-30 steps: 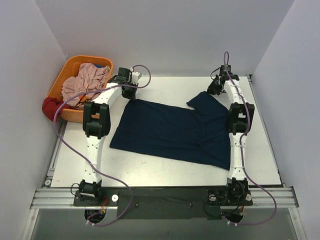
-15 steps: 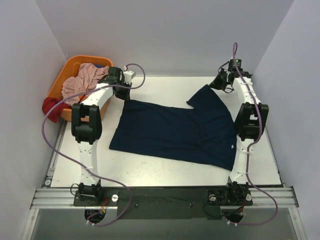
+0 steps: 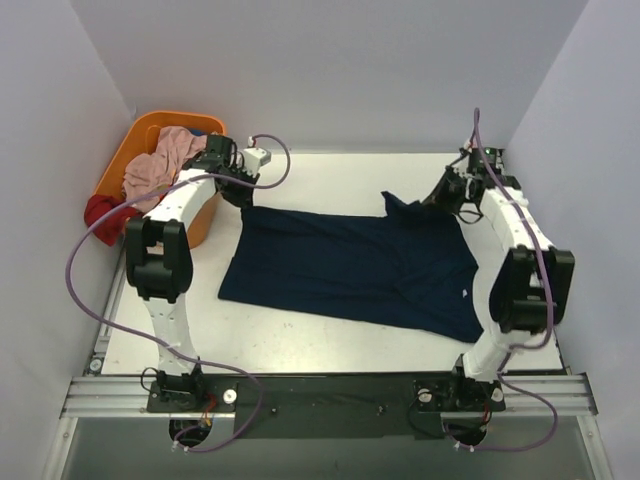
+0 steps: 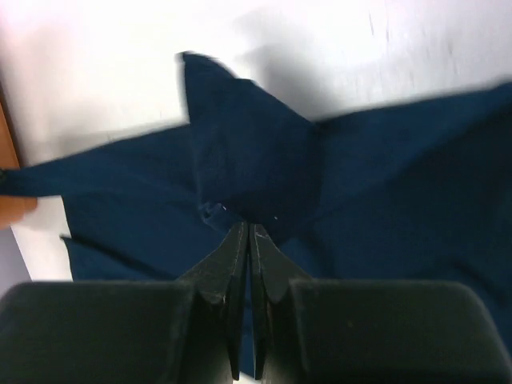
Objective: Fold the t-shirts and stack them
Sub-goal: Grap the side of the flattened tshirt furthest away from the robot with both arms, then fold the other side of the tshirt into a rectangle
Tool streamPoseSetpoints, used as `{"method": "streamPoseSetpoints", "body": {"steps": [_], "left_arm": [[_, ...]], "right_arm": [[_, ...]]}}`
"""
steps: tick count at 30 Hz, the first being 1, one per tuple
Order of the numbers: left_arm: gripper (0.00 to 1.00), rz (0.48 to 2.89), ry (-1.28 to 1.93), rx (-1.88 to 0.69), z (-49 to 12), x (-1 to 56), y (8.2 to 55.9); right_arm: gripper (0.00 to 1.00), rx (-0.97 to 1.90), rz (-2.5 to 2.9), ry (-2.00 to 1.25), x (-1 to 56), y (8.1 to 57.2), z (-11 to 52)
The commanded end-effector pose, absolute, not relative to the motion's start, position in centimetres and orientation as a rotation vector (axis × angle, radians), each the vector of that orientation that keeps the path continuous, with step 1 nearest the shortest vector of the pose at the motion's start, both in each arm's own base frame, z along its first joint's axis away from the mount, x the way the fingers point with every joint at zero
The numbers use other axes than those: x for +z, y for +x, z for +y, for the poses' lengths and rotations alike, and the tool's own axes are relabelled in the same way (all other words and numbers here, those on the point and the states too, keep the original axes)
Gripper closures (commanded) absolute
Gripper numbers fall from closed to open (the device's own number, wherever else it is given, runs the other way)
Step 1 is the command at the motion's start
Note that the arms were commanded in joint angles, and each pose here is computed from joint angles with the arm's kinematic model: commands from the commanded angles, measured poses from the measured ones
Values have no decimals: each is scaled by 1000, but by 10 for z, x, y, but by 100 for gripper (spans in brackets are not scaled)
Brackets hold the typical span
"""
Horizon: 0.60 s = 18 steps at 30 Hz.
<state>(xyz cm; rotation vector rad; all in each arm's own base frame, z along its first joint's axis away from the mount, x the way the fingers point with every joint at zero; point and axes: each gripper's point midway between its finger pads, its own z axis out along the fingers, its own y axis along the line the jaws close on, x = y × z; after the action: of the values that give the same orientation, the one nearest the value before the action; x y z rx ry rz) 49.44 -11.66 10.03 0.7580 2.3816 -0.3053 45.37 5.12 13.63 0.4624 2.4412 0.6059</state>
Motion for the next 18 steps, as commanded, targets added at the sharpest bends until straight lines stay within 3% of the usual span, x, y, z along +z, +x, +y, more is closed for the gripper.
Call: {"method": "streamPoseSetpoints", "body": {"steps": [1, 8, 12, 18], "left_arm": [[100, 2338, 896, -241, -91, 126, 468], [100, 2343, 1059, -193, -79, 102, 443], [100, 2312, 1141, -144, -74, 95, 443], [100, 2160, 1216, 20, -67, 118, 472]], "right_arm": [[100, 596, 2413, 423, 159, 384, 41], [100, 543, 2468, 569, 112, 300, 19], [100, 553, 2462, 669, 103, 288, 3], [100, 555, 2341, 756, 139, 292, -24]]}}
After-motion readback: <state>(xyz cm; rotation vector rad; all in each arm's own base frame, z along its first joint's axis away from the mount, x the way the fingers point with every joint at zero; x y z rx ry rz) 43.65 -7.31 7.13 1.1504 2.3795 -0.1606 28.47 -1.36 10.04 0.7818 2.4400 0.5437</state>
